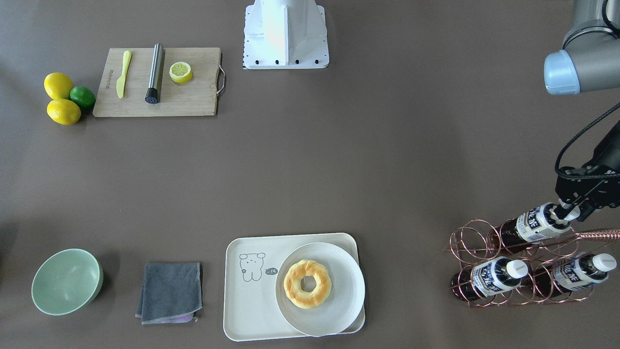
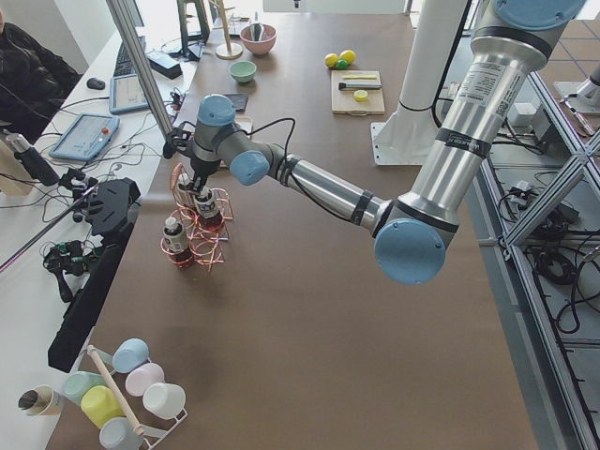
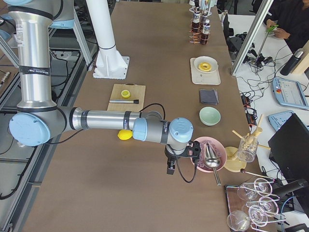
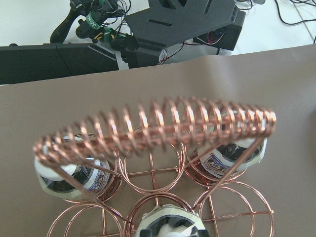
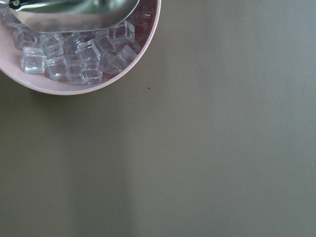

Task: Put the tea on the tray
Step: 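Grasp the dark tea bottle with the left gripper and lift it out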

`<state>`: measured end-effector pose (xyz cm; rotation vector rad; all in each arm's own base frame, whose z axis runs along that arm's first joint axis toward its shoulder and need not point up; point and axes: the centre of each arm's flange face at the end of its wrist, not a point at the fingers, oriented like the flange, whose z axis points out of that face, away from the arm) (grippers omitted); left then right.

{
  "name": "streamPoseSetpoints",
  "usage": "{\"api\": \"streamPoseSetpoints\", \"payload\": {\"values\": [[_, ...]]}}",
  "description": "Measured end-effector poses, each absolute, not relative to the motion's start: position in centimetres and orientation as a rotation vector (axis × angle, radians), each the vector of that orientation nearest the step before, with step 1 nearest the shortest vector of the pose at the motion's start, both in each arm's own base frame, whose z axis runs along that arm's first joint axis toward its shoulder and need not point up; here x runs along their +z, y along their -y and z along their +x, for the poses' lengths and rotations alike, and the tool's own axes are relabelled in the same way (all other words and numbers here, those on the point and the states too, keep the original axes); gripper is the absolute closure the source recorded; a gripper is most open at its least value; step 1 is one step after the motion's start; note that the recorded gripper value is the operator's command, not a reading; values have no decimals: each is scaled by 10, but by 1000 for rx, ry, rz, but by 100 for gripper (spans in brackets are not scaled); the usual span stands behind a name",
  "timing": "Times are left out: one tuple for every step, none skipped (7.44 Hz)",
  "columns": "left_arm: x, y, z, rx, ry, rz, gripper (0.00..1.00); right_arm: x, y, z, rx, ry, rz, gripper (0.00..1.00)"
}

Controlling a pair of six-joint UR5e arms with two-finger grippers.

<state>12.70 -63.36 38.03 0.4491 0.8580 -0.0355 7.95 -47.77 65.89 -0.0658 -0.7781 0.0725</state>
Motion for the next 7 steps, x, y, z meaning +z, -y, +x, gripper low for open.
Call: {"api": "streamPoseSetpoints", "payload": {"values": [[369, 633, 115, -37, -856, 451, 100, 659, 477, 79, 73, 778, -66, 0], [356, 637, 97, -29, -836, 461, 100, 659, 477, 80, 73, 778, -67, 0], [340, 641, 78, -21, -811, 468, 100, 660, 478, 80, 73, 778, -67, 0], [325, 645, 57, -9, -783, 478, 100, 660, 478, 80, 73, 778, -67, 0], [314, 647, 39, 1, -763, 486, 100, 660, 478, 80, 73, 778, -67, 0], [304, 641, 30, 10, -763, 491, 100, 659, 479, 80, 73, 778, -66, 0], [290, 628, 25, 17, -771, 492, 100, 659, 479, 80, 73, 778, -66, 0]]}}
